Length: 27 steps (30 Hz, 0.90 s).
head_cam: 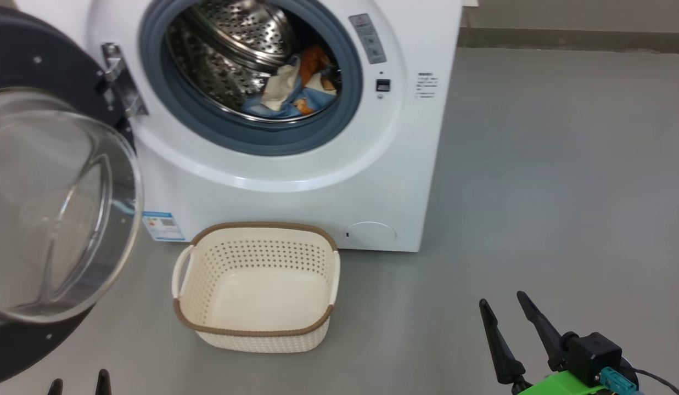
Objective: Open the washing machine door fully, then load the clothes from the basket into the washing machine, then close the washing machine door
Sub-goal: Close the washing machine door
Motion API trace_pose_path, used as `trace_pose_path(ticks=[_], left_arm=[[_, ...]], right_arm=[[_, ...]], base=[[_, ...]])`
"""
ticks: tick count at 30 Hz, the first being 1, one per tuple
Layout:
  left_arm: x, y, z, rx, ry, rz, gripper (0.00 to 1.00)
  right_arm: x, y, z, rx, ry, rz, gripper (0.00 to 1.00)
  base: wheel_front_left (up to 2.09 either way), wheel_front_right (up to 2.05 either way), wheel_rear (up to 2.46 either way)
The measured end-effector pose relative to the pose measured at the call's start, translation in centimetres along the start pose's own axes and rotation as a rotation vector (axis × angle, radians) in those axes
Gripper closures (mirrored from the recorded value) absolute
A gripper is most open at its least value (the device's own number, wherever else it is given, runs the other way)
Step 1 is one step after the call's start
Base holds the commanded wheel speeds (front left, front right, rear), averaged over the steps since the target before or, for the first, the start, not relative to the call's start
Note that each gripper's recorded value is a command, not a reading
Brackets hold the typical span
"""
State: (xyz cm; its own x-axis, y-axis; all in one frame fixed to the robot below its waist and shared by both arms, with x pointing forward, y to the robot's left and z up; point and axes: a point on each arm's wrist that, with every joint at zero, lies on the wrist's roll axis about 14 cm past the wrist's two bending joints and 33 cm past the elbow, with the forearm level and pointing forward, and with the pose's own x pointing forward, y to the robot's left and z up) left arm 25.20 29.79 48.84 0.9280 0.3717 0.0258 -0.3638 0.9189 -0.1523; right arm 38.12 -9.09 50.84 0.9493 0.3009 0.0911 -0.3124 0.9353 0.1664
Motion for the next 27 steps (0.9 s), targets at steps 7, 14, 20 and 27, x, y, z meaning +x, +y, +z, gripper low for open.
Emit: trace_pose_path(ticks=[7, 14, 20, 27], left_arm=[[-1.5, 2.3, 0.5, -0.012, -0.019, 0.086, 0.0], [-4.1, 5.0, 0.6, -0.015, -0.022, 0.183, 0.0], [-5.7, 6.8, 0.9, -0.015, -0.035, 0.253, 0.0], [-7.5, 8.5, 1.0, -0.015, -0.041, 0.325, 0.0]], right_arm=[[0.8, 2.1, -0.8, -0.013, 0.023, 0.068, 0.0], [1.9, 4.7, -1.3, -0.011, 0.037, 0.152, 0.0], [2.6, 6.8, -1.5, -0.009, 0.044, 0.216, 0.0], [3.4, 8.9, -1.9, -0.01, 0.052, 0.279, 0.0]], base=[[0.0, 0.0, 0.0], [0.0, 0.0, 0.0], [0.0, 0.0, 0.0], [0.0, 0.0, 0.0]])
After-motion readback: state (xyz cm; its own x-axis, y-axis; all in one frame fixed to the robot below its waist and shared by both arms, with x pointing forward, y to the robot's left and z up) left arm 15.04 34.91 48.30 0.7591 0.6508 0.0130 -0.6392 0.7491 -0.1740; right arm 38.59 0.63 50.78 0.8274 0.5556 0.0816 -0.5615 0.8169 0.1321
